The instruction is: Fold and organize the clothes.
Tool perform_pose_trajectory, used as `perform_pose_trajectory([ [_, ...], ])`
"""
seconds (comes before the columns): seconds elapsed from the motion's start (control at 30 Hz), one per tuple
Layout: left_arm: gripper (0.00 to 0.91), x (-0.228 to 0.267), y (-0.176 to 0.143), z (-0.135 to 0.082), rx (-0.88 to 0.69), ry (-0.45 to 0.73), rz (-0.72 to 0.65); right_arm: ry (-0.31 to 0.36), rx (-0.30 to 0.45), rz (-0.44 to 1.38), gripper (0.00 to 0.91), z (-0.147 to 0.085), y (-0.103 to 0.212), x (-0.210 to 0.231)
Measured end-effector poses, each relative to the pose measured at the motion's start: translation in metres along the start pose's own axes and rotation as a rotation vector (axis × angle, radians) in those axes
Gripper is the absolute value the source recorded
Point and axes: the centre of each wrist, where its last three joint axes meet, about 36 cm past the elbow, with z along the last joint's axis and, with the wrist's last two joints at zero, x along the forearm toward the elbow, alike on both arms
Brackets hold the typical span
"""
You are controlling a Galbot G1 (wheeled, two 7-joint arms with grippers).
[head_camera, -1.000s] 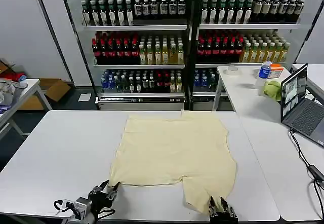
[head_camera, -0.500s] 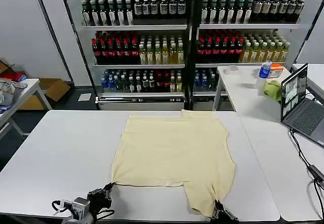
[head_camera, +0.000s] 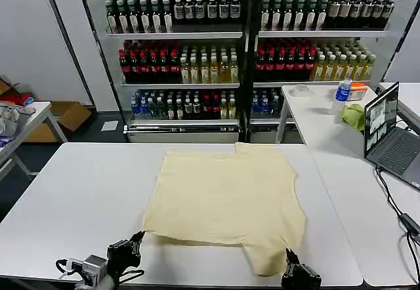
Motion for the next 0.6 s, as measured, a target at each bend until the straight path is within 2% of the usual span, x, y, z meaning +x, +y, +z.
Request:
perform_pose_trajectory([
  [0.3, 0.020, 0.024, -0.002, -0.011, -0.015, -0.026, -0.002, -0.039, 0.016, 0.001, 0.000, -0.014, -0.011, 0.003],
  [0.6, 0.020, 0.022, 0.000, -0.017, -0.054, -0.044, 0.013, -0.108, 0.037, -0.020, 0.000, -0.030, -0.018, -0.021],
])
